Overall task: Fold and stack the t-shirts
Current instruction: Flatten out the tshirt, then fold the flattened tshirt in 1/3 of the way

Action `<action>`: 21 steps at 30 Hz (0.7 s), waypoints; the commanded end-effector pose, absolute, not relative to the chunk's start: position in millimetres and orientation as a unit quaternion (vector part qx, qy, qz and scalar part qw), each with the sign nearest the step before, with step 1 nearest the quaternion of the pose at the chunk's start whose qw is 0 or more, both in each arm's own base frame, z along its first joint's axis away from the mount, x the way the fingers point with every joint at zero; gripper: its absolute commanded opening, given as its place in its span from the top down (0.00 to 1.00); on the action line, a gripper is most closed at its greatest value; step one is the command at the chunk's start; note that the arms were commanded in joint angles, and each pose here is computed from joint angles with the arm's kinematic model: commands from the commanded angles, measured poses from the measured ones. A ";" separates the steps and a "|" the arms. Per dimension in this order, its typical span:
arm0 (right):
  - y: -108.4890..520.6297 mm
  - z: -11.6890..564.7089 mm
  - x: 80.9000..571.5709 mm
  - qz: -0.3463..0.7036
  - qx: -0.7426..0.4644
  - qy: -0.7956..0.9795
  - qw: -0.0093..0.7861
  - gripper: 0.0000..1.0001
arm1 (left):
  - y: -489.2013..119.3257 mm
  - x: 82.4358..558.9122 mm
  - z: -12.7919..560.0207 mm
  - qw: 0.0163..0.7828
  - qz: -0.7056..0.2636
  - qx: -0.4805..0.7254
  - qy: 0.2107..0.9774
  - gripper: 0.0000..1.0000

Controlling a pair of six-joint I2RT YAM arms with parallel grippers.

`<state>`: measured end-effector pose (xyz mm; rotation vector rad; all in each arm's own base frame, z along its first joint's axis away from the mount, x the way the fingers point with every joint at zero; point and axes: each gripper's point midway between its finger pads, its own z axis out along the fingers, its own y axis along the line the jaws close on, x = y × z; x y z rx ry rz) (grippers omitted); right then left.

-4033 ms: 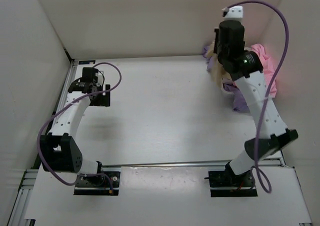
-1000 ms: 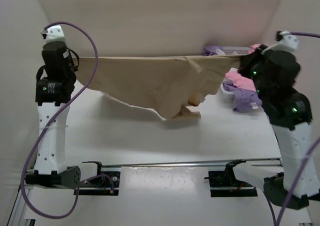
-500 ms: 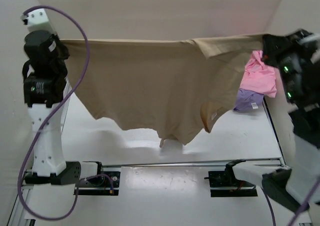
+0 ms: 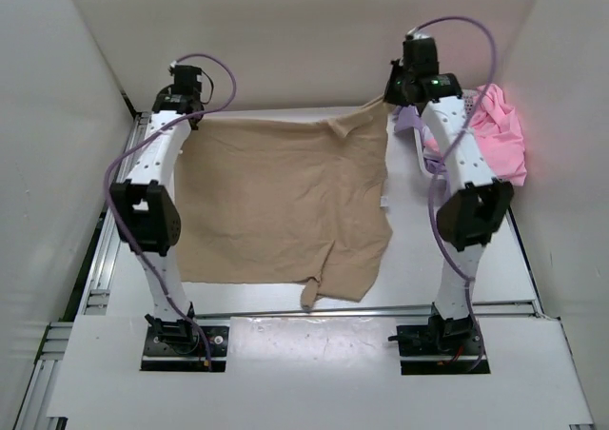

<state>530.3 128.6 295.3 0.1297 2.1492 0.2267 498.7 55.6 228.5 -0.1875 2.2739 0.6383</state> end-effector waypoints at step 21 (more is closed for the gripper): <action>160.3 153.9 505.8 0.201 0.088 0.931 0.291 1.00 | 90.8 517.1 100.6 0.274 0.301 -0.077 0.910 0.90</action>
